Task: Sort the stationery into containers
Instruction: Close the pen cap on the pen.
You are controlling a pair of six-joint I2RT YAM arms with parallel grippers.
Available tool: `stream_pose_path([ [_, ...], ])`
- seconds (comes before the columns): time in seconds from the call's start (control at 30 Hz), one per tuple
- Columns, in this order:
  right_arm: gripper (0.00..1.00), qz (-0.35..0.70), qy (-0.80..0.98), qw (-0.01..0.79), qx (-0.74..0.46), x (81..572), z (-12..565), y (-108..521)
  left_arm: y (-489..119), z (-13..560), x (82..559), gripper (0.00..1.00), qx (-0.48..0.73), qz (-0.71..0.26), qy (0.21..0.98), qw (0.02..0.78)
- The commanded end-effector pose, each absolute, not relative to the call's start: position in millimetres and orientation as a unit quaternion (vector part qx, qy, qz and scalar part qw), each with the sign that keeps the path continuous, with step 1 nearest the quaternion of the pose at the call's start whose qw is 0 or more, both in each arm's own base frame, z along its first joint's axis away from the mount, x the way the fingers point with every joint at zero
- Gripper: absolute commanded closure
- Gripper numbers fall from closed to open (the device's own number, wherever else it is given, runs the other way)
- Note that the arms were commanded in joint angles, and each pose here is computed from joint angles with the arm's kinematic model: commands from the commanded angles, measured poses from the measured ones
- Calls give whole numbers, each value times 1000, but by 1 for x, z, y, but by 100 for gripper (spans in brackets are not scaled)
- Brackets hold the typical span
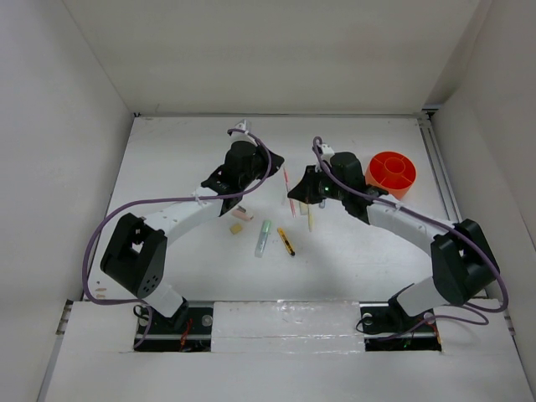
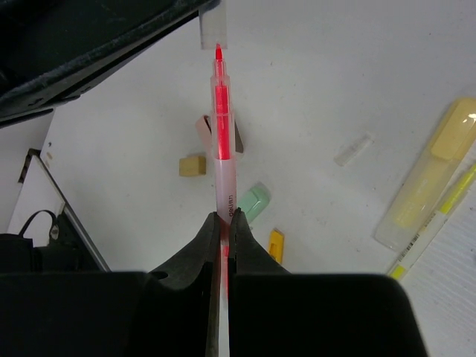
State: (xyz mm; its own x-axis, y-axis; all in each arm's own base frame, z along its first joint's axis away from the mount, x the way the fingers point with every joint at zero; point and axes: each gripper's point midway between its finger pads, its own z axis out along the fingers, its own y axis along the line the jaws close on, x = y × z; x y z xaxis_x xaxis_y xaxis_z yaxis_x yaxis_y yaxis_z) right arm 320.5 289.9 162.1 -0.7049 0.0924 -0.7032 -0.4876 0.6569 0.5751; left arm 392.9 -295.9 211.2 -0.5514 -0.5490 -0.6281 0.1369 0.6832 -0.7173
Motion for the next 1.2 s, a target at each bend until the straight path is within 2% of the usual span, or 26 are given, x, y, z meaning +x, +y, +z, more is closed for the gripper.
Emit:
stream_pose_path([
  [0.0,100,408,809,403,-132,332,193,296,-297,241,393,100,-127,-401,772,476],
  [1.0,100,400,798,433,-126,362,217,285,-304,225,377,100,-89,-435,761,473],
  [1.17,100,422,773,456,-126,372,240,295,-319,233,371,100,-78,-459,754,463],
])
